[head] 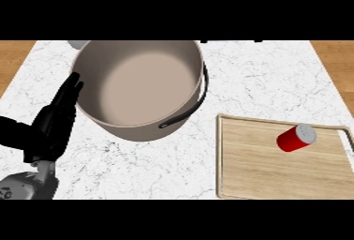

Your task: Pick the can from the tray and place it in the pot

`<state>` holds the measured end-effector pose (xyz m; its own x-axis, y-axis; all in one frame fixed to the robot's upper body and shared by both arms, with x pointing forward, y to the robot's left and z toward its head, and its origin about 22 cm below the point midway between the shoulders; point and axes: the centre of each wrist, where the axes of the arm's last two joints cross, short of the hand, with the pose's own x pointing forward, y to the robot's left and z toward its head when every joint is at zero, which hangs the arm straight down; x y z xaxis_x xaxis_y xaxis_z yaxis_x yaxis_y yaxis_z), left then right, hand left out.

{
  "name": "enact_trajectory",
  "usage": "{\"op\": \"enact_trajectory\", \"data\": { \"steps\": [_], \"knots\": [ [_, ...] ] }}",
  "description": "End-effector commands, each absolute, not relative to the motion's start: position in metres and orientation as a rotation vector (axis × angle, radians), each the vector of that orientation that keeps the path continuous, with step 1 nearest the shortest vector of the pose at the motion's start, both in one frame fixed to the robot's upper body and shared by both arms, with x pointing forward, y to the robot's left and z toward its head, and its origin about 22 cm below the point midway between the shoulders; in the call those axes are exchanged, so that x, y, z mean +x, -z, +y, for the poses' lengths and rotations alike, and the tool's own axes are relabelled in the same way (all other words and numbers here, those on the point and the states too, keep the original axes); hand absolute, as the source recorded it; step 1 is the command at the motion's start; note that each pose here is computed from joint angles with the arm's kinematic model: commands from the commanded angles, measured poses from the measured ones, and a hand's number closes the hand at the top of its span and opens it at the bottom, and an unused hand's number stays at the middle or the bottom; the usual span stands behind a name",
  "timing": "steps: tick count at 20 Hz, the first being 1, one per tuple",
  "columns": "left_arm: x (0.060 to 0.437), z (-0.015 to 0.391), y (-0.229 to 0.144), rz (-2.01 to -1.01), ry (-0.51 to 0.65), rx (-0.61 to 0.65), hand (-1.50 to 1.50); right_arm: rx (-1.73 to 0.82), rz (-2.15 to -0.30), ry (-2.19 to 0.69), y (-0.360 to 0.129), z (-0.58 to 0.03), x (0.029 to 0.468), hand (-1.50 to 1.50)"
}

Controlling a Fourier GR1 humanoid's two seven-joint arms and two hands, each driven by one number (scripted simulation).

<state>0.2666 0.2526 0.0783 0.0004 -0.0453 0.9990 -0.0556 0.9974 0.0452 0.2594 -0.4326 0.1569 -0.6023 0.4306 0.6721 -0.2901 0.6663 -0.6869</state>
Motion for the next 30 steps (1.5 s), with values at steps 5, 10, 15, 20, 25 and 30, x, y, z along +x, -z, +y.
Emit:
{"op": "enact_trajectory", "data": {
  "steps": [5, 10, 15, 20, 25, 30],
  "knots": [
    [0.265, 0.237, -0.069, -1.462, 0.005, 0.021, 0.00, -0.242, -1.748, -1.377, -0.232, -0.444, 0.258, -1.50],
    [0.265, 0.228, -0.060, -1.485, 0.014, 0.014, 0.00, -0.283, -1.544, -1.454, -0.237, -0.436, 0.260, -1.50],
    [0.266, 0.214, -0.063, -1.480, 0.015, 0.007, 0.00, -0.285, -1.458, -1.463, -0.222, -0.421, 0.263, -1.50],
    [0.270, 0.233, -0.059, -1.469, 0.000, 0.005, 0.00, -0.302, -1.374, -1.466, -0.205, -0.402, 0.268, -1.50],
    [0.276, 0.226, -0.057, -1.498, 0.045, 0.004, 0.00, -0.360, -1.263, -1.547, -0.191, -0.395, 0.277, -1.50],
    [0.261, 0.225, -0.065, -1.477, 0.001, 0.009, 0.00, -0.413, -1.223, -1.562, -0.169, -0.404, 0.268, -1.50]
  ]
}}
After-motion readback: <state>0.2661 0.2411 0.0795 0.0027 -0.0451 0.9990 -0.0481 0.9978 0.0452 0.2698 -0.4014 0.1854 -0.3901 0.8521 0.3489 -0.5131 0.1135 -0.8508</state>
